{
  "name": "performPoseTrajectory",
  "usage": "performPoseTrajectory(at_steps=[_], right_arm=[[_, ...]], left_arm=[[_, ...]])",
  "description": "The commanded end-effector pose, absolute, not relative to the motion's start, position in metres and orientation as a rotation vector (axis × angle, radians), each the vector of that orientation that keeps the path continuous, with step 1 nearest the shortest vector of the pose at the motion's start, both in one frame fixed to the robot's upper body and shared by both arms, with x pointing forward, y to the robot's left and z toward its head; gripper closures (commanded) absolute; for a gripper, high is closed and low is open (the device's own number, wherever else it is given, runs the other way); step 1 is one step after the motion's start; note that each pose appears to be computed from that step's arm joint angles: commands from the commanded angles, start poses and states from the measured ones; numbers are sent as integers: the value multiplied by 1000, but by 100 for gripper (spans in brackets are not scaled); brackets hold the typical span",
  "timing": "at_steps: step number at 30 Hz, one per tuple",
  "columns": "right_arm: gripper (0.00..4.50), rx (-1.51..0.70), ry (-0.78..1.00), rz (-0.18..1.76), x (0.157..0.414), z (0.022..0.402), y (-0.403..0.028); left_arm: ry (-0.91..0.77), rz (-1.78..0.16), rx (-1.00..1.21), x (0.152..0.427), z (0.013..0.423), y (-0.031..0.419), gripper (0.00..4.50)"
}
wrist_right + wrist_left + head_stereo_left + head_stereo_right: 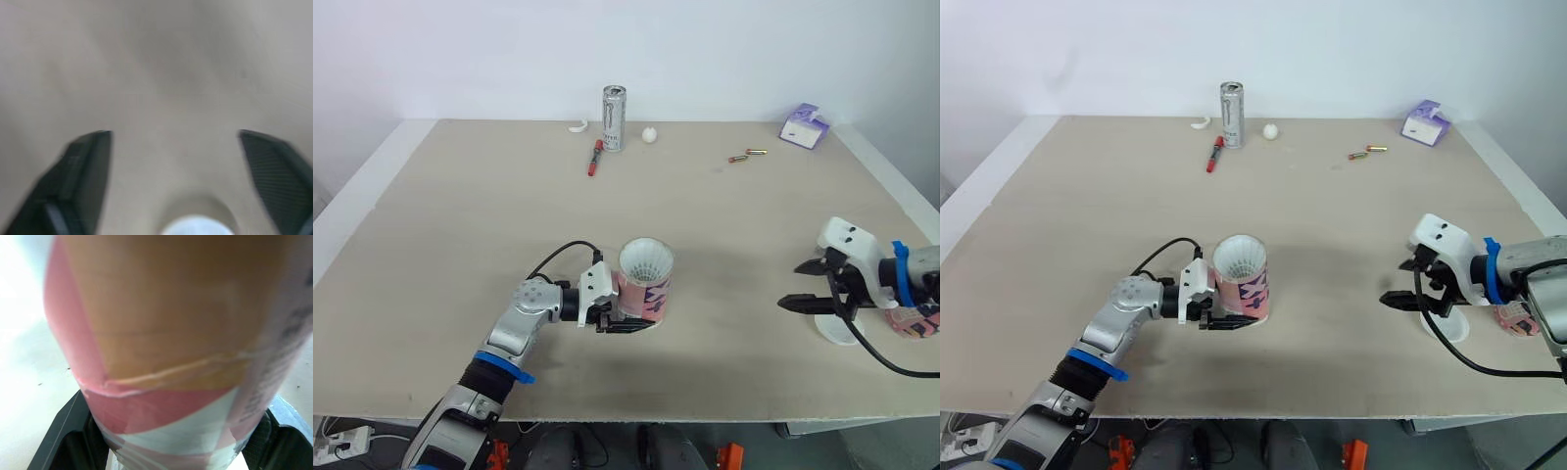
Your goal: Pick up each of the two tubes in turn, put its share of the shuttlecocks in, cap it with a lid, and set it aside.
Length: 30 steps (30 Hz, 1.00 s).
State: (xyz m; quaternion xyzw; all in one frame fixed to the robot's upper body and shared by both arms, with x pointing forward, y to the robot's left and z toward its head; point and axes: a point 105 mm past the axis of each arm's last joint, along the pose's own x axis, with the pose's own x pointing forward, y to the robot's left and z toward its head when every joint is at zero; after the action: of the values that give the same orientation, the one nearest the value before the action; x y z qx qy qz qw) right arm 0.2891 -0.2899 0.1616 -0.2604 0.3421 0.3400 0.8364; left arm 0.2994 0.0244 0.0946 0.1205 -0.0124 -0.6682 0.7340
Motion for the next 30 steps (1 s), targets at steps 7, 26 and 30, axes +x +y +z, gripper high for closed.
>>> performPoseTrajectory(at_steps=[7, 26, 30], right_arm=[[2, -590, 821, 611, 286, 165, -328], [2, -645, 908, 673, 280, 162, -331], [2, -623, 923, 714, 268, 163, -319]], left_arm=[[-5, -1513, 285, 292, 89, 26, 152], [20, -1506, 291, 290, 87, 30, 152], [25, -1505, 292, 290, 86, 30, 152]])
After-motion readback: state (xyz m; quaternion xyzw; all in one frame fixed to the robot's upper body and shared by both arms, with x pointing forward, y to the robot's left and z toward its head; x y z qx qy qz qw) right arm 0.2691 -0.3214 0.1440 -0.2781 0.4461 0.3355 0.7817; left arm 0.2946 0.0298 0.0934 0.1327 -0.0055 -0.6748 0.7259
